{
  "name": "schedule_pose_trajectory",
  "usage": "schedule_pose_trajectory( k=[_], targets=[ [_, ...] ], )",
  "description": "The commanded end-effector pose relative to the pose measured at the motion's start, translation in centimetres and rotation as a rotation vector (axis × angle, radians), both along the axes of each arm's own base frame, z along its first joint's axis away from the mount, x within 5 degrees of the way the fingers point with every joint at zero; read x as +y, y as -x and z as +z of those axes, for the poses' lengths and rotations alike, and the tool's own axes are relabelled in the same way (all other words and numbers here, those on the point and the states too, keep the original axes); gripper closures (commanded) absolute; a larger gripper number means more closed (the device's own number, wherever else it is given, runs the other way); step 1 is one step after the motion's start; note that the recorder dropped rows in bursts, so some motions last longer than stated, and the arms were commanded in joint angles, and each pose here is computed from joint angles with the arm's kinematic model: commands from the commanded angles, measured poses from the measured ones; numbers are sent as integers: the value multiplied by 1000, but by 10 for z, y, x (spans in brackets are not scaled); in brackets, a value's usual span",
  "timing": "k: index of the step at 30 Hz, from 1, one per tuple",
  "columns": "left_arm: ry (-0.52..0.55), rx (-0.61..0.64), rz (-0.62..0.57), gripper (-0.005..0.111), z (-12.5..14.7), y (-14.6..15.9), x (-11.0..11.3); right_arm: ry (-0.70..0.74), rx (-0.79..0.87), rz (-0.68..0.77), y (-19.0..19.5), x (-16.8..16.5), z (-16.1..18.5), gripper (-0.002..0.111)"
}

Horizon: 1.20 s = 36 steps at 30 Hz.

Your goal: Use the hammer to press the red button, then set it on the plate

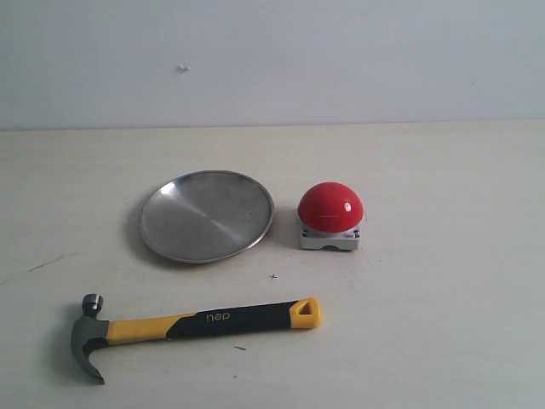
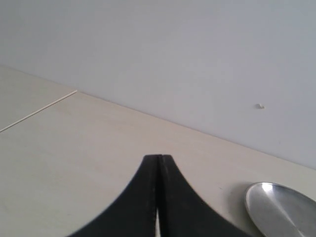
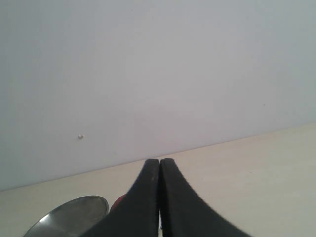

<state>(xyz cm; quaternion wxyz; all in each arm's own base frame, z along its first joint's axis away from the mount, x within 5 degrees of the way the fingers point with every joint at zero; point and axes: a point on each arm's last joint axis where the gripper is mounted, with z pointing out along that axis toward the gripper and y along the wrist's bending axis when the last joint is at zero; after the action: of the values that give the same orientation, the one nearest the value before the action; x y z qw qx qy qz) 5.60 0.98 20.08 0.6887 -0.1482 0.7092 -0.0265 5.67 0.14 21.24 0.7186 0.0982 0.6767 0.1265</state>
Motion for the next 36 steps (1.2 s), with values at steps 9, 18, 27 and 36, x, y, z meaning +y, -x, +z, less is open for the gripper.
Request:
schedule_pose_trajectory(
  k=[9, 18, 27, 36],
  targets=[
    [6, -10, -9, 107, 1, 0, -1, 9, -8, -4, 0, 0, -1, 108],
    [6, -10, -9, 107, 1, 0, -1, 7, -8, -4, 0, 0, -1, 108],
    [6, -10, -9, 107, 1, 0, -1, 7, -82, 27, 1, 3, 6, 108],
    [6, -10, -9, 107, 1, 0, -1, 1, -115, 41, 2, 4, 9, 108]
  ],
)
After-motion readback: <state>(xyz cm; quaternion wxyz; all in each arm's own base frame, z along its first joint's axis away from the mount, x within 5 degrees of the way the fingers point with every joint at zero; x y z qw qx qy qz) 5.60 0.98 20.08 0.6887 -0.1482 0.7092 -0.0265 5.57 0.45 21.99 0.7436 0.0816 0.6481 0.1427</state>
